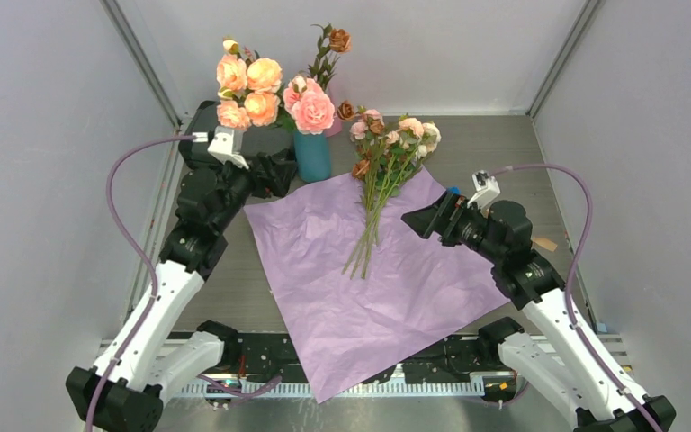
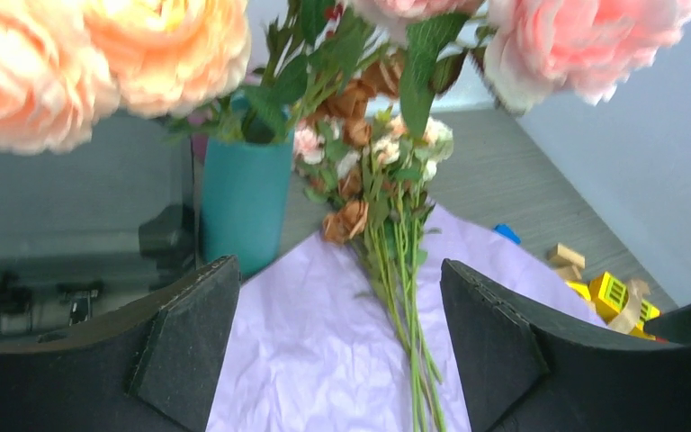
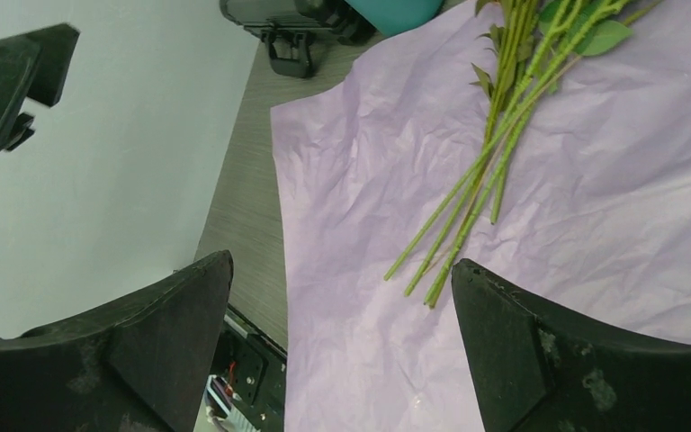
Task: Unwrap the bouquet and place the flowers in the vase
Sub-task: Pick up the fake flower from the wrapping paper.
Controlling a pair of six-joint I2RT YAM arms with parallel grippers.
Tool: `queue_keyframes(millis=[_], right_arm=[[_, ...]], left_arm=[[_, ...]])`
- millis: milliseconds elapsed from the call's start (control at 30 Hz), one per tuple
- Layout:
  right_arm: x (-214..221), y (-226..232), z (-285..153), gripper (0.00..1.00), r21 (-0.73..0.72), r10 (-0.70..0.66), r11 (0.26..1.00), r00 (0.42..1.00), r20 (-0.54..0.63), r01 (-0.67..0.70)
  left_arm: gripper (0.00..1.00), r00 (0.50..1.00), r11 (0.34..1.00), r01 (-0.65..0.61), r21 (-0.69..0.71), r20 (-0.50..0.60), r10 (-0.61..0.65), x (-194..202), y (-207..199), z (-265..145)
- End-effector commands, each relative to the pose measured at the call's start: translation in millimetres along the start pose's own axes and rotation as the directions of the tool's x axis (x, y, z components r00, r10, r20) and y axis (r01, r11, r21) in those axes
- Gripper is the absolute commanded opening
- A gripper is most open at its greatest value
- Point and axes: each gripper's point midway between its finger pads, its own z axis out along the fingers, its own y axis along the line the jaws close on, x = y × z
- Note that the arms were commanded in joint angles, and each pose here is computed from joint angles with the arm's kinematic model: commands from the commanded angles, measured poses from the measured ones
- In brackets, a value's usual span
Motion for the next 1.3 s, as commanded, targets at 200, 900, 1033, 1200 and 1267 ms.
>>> queue_keyframes(millis=[200, 900, 1033, 1200, 1267], right_arm=[[-5.3, -36.8, 1.7, 0.92, 0.207, 0.002, 0.978, 1.000, 0.014, -0.005], [8.2, -142.1, 171.9, 0.54, 0.313, 0.237, 0.918, 0.970, 0.060, -0.244], [4.8, -163.2, 202.0, 0.43, 0.297, 0.296, 0.907, 0.954, 0.051, -0.298], [-6.5, -167.6, 218.5, 0.40, 0.290, 0.293, 0.910, 0.955, 0.055, -0.296], [-9.0, -170.7, 220.9, 0.40, 0.295, 0.289, 0.910, 0.956, 0.057, -0.292]], left_arm=[[0.86, 0.948, 0.998, -0.006, -0.061, -0.317, -0.013, 69.7, 12.4, -45.3], [0.82, 0.868, 0.993, 0.105, 0.046, -0.492, -0.069, 108.7, -10.7, -46.6], [0.82, 0.869, 0.993, 0.106, 0.052, -0.490, -0.067, 106.9, -12.4, -47.0], [0.82, 0.871, 0.993, 0.104, 0.053, -0.486, -0.066, 105.4, -12.7, -47.9], [0.82, 0.870, 0.993, 0.105, 0.054, -0.489, -0.065, 105.7, -12.9, -47.9]])
